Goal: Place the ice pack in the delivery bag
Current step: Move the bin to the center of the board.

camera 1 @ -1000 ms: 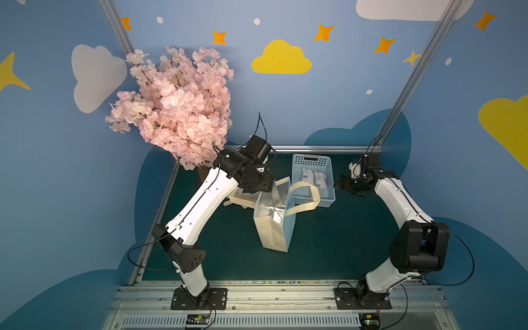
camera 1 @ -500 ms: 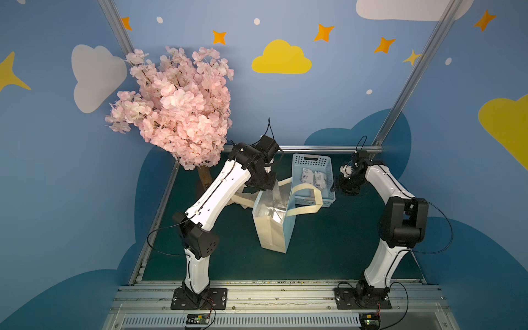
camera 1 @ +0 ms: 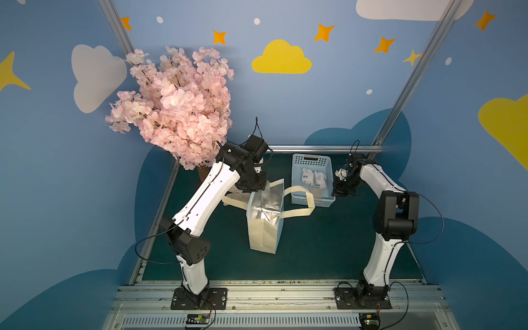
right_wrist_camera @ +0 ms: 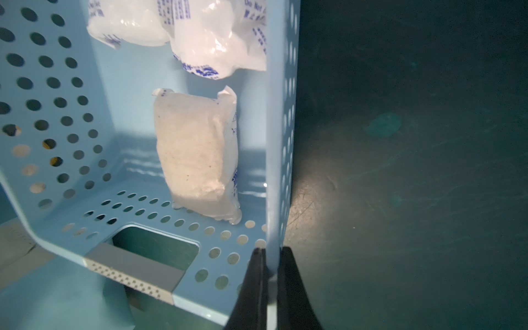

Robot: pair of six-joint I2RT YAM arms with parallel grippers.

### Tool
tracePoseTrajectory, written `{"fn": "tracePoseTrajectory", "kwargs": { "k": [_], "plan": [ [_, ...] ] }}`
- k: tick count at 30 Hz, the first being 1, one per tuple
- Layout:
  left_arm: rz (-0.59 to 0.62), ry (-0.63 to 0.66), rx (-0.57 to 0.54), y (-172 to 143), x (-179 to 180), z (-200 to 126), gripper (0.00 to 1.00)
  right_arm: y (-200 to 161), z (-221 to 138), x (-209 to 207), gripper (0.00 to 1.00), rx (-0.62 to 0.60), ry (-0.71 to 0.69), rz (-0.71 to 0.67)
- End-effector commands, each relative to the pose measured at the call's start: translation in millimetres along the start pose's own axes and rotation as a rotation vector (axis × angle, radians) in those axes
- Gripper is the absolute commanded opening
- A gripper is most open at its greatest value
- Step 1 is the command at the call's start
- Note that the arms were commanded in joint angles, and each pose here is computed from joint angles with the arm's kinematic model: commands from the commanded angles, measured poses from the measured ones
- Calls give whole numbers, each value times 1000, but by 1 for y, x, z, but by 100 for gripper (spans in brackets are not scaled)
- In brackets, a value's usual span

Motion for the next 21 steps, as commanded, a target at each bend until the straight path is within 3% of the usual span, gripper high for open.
{"fn": "tracePoseTrajectory", "kwargs": {
  "k": [1, 8, 14, 18, 21],
  "plan": [
    [-49, -56, -39, -2, 8, -11, 3, -19, -7, -6, 0, 52, -68, 2],
    [-90, -155, -98, 3, 18, -17, 3, -59, -19, -19, 0, 95, -166, 6],
    [-82, -207, -115, 12, 13, -13, 3, -91, -27, -38, 0, 103, -214, 95],
    [-69, -272, -109, 17, 6, -11, 3, -94, -36, -41, 12, 79, -224, 108],
    [-68, -339, -101, 20, -1, -12, 3, -90, -55, -37, 30, 20, -231, 104]
  ]
}}
Point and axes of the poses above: each gripper's point midway between its finger pads, its own z axis out along the fingers, its own x axis along the line the jaws close on, y = z × x, the point moved 9 cm from there along -z, back along the fingers, and after that the axes turned 4 degrees about -z, right-handed, at the moved point
